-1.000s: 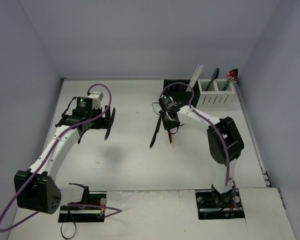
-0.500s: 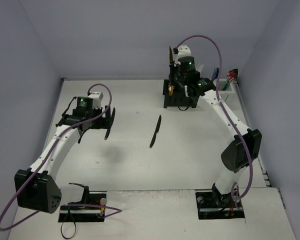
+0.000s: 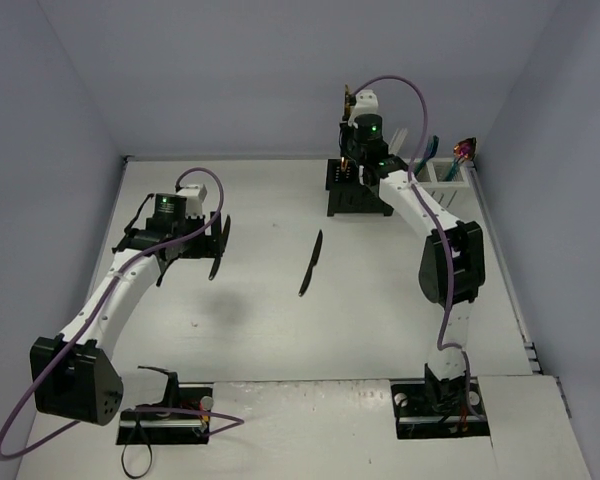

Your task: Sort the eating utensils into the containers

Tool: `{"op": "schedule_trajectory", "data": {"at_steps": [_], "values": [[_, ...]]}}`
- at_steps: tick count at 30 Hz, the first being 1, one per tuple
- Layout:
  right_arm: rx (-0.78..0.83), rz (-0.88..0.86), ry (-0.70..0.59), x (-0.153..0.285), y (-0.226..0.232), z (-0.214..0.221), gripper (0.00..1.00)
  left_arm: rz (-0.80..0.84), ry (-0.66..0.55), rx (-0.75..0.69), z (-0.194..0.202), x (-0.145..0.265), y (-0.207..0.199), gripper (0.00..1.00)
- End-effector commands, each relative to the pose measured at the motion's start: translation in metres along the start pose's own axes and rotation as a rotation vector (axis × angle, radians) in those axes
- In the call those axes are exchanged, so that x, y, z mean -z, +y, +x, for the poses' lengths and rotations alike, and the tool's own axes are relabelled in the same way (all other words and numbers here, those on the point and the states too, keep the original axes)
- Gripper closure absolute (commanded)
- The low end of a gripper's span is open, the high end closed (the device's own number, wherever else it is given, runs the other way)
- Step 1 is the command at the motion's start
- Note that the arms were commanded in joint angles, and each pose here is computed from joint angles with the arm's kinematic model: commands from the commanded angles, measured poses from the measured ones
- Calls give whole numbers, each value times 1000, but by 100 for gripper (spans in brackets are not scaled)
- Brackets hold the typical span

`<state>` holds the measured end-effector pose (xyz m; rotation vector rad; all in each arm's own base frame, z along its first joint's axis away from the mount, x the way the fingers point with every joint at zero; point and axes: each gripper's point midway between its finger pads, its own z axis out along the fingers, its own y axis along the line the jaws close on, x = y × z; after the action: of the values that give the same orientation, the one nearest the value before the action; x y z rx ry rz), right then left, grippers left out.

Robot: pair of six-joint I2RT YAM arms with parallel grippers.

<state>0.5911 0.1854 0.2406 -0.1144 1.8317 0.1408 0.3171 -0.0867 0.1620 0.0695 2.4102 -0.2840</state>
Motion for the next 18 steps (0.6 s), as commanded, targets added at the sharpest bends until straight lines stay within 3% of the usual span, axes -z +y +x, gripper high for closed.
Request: {"op": "schedule_trajectory", "data": {"at_steps": [1,11,18], "values": [[-22,-1,-262,-8,4,-61,100,20,-61,11,-22,4,-5,24],[24,-6,-159,-18,0,23,100,24,-68,8,-24,5,-6,24],[59,-7,-137,2,-3,36,95,24,-64,9,-23,4,-6,24]]}}
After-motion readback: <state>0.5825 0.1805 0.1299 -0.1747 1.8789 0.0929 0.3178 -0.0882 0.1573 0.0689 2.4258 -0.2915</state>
